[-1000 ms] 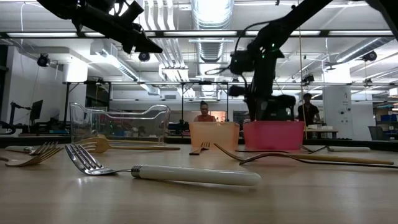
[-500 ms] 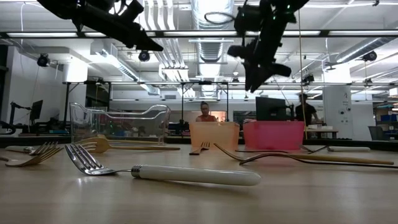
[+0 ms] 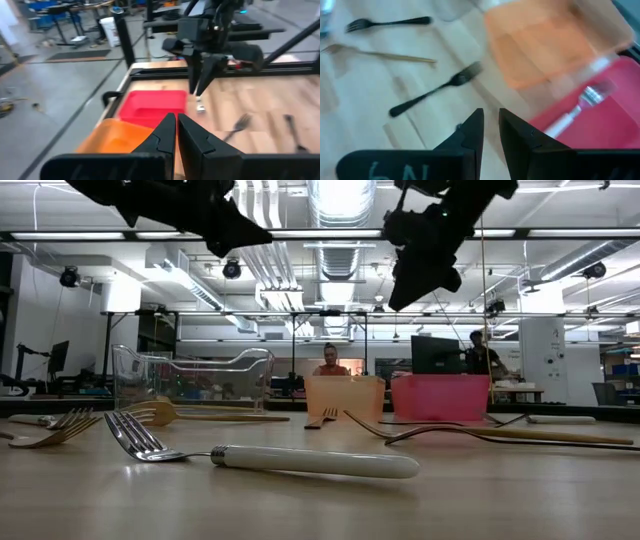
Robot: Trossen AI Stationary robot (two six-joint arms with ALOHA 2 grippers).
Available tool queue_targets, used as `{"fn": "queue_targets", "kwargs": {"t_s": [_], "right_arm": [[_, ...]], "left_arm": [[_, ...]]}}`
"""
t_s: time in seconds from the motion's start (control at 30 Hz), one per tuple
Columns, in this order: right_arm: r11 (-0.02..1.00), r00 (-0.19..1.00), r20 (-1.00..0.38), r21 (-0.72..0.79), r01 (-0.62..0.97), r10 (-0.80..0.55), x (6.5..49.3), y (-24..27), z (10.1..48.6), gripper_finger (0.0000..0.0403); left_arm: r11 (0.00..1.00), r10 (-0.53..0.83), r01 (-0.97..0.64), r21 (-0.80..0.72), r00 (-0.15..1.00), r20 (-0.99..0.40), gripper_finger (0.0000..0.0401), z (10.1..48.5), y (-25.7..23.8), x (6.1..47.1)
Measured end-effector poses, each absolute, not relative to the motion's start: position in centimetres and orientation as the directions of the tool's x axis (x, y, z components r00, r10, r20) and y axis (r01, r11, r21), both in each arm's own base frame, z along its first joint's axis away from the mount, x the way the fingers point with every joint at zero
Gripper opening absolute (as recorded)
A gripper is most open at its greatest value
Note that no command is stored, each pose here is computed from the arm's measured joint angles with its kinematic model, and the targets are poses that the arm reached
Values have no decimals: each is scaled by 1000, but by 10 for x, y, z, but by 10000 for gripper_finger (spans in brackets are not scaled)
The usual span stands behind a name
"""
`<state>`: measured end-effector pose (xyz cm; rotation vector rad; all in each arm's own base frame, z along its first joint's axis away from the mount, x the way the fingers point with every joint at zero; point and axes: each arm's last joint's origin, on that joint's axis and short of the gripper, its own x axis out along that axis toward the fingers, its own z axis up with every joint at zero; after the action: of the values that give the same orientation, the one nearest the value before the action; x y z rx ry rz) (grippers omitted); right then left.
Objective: Sort silverware by color (type)
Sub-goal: Put the black fork into the orange bin
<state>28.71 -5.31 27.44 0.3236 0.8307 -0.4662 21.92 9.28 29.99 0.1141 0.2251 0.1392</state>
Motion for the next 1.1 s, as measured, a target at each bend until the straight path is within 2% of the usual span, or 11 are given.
{"fn": "queue_targets", "kwargs": {"t_s": [0.2, 0.33, 0.53, 0.83, 1.1], "right_arm": [[930, 704, -671, 60, 362, -231, 271, -34, 259, 43], [949, 760, -608, 35, 313, -228, 258, -29, 255, 43], [970, 834, -508, -8, 244, -214, 240, -27, 260, 43], [1000, 924, -382, 18, 23, -15, 216, -19, 290, 43], [1000, 949, -314, -19, -3, -3, 198, -17, 290, 43]], "left_arm": [[995, 57, -39, 96, 981, -184, 0, 303, 71, 228], [998, 4, 3, 67, 996, -92, 0, 310, 59, 235], [997, -43, 45, 63, 999, -28, 0, 307, 51, 253], [998, -66, 65, -18, 990, -126, 0, 290, 57, 308], [992, -114, 125, 21, 952, -285, 0, 268, 46, 360]]}}
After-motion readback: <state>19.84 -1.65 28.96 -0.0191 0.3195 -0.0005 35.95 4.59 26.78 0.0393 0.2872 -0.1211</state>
